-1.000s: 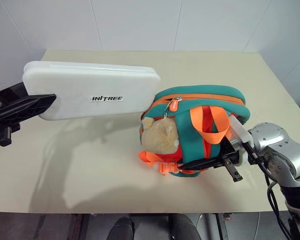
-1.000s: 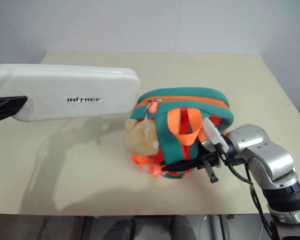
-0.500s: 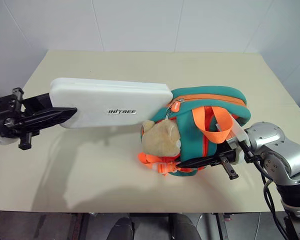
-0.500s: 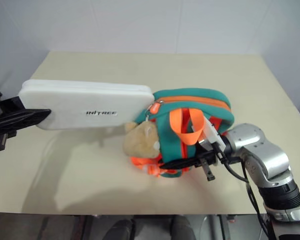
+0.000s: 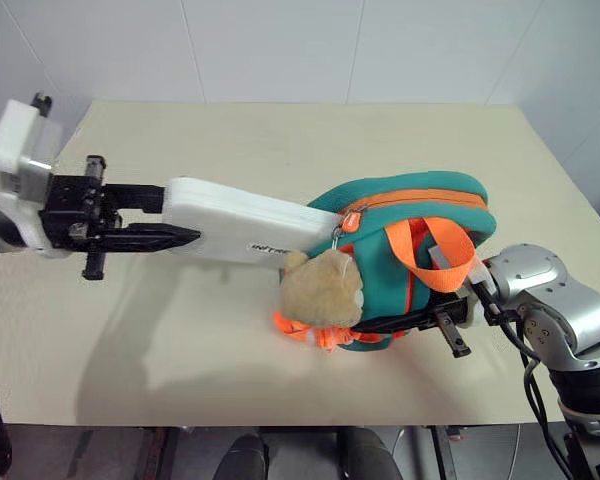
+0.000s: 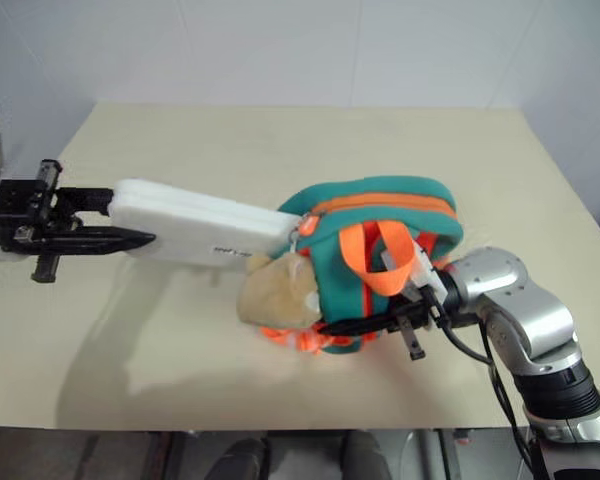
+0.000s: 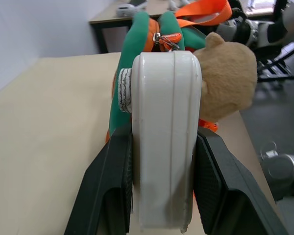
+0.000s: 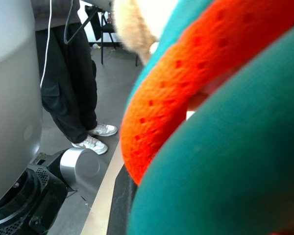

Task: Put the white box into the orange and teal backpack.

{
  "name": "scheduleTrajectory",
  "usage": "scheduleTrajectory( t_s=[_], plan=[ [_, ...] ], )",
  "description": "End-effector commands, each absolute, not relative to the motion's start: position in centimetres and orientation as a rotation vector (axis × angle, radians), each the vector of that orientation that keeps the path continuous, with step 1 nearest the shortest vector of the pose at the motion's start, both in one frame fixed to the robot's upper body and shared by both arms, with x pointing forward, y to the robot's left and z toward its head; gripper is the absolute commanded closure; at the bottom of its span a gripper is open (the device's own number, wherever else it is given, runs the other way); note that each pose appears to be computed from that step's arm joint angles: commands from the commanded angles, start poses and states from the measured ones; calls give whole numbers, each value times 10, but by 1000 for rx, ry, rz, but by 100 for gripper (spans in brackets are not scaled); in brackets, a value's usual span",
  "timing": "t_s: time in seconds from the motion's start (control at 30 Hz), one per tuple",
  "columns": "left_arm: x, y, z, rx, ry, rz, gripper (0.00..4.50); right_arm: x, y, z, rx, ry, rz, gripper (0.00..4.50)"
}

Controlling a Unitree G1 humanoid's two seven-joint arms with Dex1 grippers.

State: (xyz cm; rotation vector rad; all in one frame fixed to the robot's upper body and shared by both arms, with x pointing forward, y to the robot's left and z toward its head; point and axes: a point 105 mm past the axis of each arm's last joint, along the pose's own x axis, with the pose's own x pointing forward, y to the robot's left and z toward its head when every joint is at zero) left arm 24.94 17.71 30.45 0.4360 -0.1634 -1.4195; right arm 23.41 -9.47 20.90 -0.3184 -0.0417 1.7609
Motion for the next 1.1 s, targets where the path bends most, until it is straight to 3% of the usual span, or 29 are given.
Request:
scheduleTrajectory(
  t_s=[0.03, 0.37, 0.67, 1.0, 1.1],
  plan=[
    [254, 163, 300, 473, -155, -1469, 320, 233, -91, 214, -344, -80, 1769, 400],
    [291, 108, 282, 450, -189, -1433, 320, 234, -89, 212, -351, -87, 1770, 400],
    [324, 57, 244, 423, -140, -1362, 320, 234, -86, 211, -357, -93, 1766, 400],
    [329, 37, 242, 444, -159, -1373, 323, 234, -84, 211, -360, -102, 1754, 400],
    [337, 42, 236, 445, -13, -1323, 221, 233, -83, 211, -356, -105, 1751, 400]
  ],
)
